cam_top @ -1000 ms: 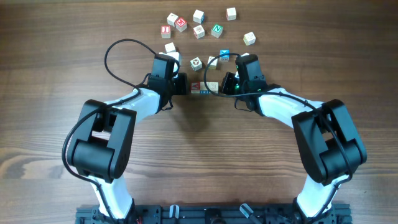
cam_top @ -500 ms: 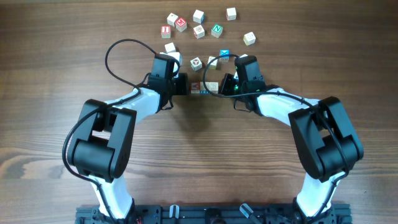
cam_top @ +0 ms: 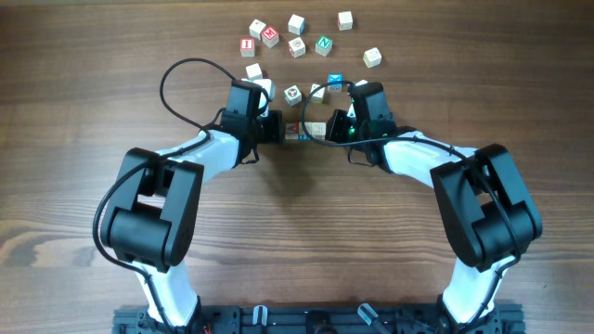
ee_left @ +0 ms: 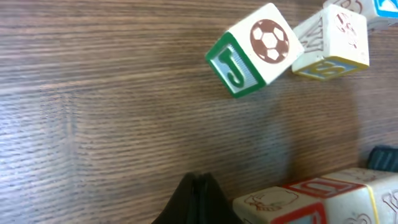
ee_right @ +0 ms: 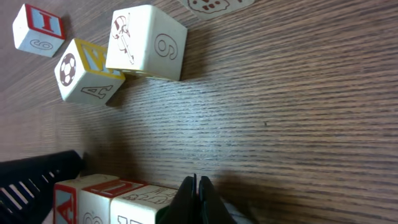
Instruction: Form a horizontal line
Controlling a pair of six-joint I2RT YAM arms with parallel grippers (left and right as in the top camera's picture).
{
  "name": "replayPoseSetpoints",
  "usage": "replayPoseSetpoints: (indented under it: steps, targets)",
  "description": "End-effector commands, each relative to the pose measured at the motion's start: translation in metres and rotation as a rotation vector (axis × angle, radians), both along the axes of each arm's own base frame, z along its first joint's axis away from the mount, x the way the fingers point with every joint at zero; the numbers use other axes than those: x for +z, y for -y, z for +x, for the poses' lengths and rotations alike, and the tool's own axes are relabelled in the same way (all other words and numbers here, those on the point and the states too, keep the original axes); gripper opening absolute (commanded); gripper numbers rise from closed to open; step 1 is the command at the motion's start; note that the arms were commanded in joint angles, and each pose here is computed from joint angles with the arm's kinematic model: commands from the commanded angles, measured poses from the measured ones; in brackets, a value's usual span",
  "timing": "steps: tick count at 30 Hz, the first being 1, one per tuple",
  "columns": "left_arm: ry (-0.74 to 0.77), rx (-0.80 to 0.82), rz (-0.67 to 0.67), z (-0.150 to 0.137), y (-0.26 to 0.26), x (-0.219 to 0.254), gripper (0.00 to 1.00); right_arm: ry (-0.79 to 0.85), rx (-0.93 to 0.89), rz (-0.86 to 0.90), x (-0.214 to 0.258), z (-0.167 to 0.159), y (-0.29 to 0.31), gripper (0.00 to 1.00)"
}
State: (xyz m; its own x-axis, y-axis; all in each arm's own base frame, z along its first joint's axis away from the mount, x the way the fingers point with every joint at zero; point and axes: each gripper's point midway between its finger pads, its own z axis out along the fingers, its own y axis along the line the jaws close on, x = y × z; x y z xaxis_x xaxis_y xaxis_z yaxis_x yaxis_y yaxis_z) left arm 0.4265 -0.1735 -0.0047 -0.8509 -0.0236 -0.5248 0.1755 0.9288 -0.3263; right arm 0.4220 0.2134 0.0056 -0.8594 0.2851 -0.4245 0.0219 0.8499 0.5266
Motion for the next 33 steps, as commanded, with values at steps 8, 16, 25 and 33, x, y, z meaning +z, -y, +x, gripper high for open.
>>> replayPoseSetpoints:
  steps: [8,16,25,33]
  targets:
    - [-0.238,-0.04,0.062,-0.0604,-0.0096,-0.0669,0.04,-0.01,0.037,-0.002,-0.0065,-0.0053,-0.0048,0.05]
    - [-0.241,-0.04,0.063,-0.061,-0.0098,-0.0668,0.04,-0.01,0.043,-0.003,-0.0066,-0.0069,-0.0076,0.04]
    - [-0.245,-0.04,0.064,-0.0619,-0.0101,-0.0671,0.04,-0.011,0.044,-0.003,-0.0067,-0.0071,-0.0077,0.05]
    - [-0.247,-0.04,0.065,-0.0623,-0.0103,-0.0673,0.04,-0.012,0.04,-0.006,-0.0071,-0.007,-0.0068,0.05]
